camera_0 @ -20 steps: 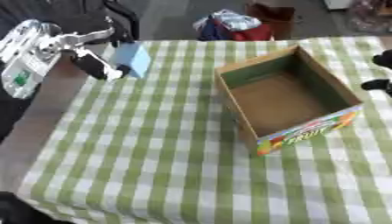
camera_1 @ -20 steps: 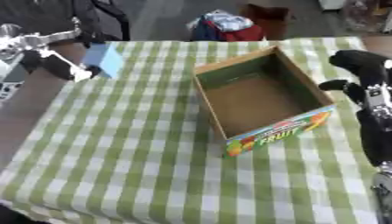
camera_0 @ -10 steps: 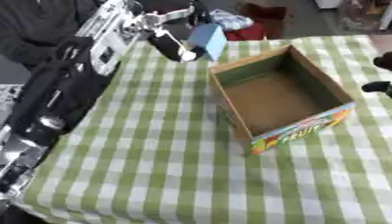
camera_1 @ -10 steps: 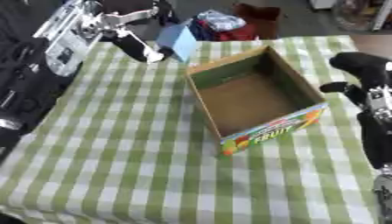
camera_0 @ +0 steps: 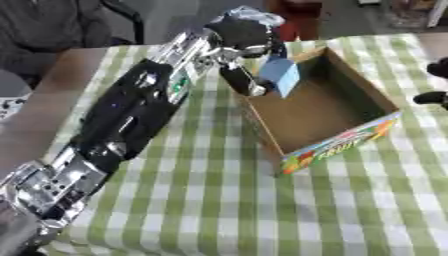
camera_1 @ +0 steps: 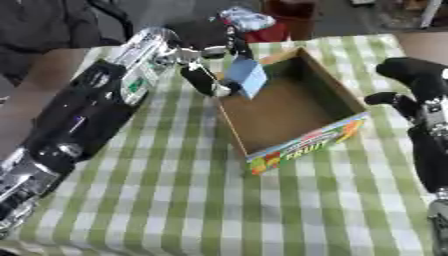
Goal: Pick up objects on the table and place them in the box.
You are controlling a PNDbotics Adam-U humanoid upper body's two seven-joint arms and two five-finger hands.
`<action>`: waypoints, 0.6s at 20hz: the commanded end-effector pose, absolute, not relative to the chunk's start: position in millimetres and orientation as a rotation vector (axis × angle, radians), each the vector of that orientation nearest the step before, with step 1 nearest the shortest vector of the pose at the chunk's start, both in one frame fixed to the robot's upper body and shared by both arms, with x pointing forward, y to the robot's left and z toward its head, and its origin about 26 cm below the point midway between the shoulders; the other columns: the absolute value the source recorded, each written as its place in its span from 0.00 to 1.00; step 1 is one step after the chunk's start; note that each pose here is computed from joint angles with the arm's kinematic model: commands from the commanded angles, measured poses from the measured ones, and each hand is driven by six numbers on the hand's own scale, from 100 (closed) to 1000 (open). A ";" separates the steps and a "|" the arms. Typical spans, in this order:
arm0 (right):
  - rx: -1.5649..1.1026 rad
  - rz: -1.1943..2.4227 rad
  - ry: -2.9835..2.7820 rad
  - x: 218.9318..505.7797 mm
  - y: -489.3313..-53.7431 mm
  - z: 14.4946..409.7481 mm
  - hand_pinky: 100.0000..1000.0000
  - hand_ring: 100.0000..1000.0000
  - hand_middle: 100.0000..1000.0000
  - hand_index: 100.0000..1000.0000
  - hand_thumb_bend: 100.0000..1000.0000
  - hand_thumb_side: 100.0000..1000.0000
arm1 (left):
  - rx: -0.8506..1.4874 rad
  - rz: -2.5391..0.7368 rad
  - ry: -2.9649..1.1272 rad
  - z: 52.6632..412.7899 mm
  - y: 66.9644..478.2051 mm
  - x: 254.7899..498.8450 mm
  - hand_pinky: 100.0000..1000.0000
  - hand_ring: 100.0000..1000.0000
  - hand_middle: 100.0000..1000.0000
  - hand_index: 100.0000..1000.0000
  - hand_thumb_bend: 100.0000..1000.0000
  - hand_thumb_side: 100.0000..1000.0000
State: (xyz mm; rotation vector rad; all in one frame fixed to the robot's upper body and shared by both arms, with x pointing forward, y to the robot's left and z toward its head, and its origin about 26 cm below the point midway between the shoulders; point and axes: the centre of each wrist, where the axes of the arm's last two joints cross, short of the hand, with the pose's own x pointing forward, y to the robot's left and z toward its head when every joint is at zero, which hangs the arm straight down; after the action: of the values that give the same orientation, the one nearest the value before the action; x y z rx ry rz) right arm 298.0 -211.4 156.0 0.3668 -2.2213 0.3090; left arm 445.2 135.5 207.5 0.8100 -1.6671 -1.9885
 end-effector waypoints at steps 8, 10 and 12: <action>0.381 0.313 -2.252 297.7 -209.8 164.1 0.57 0.80 0.69 0.69 0.00 0.50 | 0.893 -1.990 -1.760 207.8 130.3 439.0 0.76 0.74 0.78 0.92 0.66 0.60; 0.377 0.310 -2.251 297.7 -210.5 163.6 0.57 0.80 0.69 0.69 0.00 0.50 | 0.917 -1.957 -1.815 219.1 135.4 433.4 0.76 0.73 0.78 0.92 0.66 0.62; 0.373 0.308 -2.252 297.7 -211.0 163.4 0.57 0.80 0.69 0.69 0.00 0.50 | 0.930 -1.904 -1.882 232.3 142.1 425.5 0.75 0.72 0.77 0.91 0.57 0.63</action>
State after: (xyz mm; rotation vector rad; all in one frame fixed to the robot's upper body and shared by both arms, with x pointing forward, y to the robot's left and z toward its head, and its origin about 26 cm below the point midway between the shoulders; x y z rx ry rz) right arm 298.3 -210.3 156.8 0.3723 -2.2244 0.3048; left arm 429.1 133.6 211.9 0.8749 -1.8328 -1.9346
